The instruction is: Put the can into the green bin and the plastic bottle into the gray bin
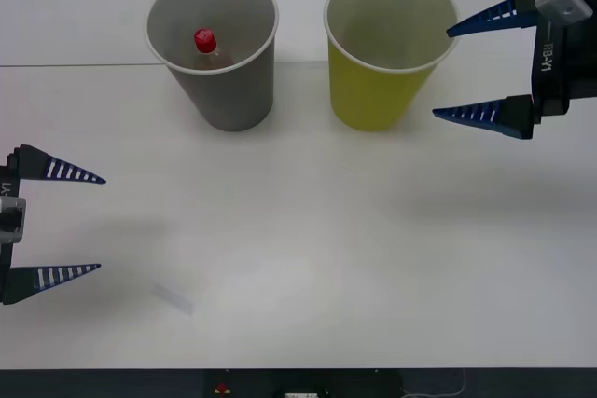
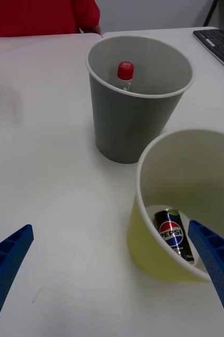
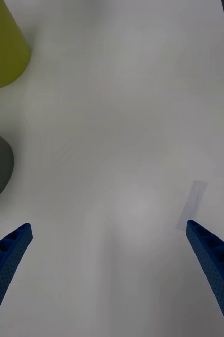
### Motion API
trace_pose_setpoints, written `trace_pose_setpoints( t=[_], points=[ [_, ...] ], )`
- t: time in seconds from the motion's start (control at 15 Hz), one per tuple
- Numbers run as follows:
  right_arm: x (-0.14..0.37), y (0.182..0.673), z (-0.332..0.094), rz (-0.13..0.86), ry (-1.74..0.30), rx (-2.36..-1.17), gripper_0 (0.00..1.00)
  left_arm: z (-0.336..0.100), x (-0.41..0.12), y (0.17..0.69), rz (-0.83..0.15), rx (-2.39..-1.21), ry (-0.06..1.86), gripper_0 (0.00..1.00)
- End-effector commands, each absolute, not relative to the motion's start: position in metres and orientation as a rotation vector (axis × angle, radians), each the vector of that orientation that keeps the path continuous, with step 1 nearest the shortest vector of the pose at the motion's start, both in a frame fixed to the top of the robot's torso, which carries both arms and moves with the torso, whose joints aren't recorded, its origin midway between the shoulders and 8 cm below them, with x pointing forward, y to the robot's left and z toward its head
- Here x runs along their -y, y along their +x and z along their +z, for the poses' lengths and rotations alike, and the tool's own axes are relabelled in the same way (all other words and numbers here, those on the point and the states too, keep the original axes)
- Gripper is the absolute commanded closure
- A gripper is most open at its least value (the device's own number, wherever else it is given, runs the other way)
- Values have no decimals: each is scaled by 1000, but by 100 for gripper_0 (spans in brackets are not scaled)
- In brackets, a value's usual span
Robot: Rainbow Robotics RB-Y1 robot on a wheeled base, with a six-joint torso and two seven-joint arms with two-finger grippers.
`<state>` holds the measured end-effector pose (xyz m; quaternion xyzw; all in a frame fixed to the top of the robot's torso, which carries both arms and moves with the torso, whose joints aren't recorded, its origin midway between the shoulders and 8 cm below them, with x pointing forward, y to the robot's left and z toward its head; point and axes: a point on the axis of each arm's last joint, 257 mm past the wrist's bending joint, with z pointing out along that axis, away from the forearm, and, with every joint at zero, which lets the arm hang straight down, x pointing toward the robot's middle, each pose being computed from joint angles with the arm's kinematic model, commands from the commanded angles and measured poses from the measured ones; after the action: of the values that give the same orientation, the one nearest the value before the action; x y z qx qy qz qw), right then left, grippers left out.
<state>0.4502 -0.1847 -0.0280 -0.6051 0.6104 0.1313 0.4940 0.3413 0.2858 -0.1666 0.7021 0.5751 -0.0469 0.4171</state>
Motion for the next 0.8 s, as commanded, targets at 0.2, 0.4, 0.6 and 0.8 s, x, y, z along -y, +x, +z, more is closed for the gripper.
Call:
trace_pose_setpoints(
  t=[0.2,0.4,0.6,0.8],
  points=[
    [200,428,-63,298,-1561,-1455,0,-167,-286,341,-118,-1444,1762,0],
    [214,409,-82,318,-1623,-1480,0,-167,-286,341,-118,-1444,1762,0],
    [221,392,-95,318,-1632,-1492,0,-167,-286,341,-118,-1444,1762,0],
    [227,373,-110,321,-1630,-1511,0,-167,-286,341,-118,-1444,1762,0]
  ],
)
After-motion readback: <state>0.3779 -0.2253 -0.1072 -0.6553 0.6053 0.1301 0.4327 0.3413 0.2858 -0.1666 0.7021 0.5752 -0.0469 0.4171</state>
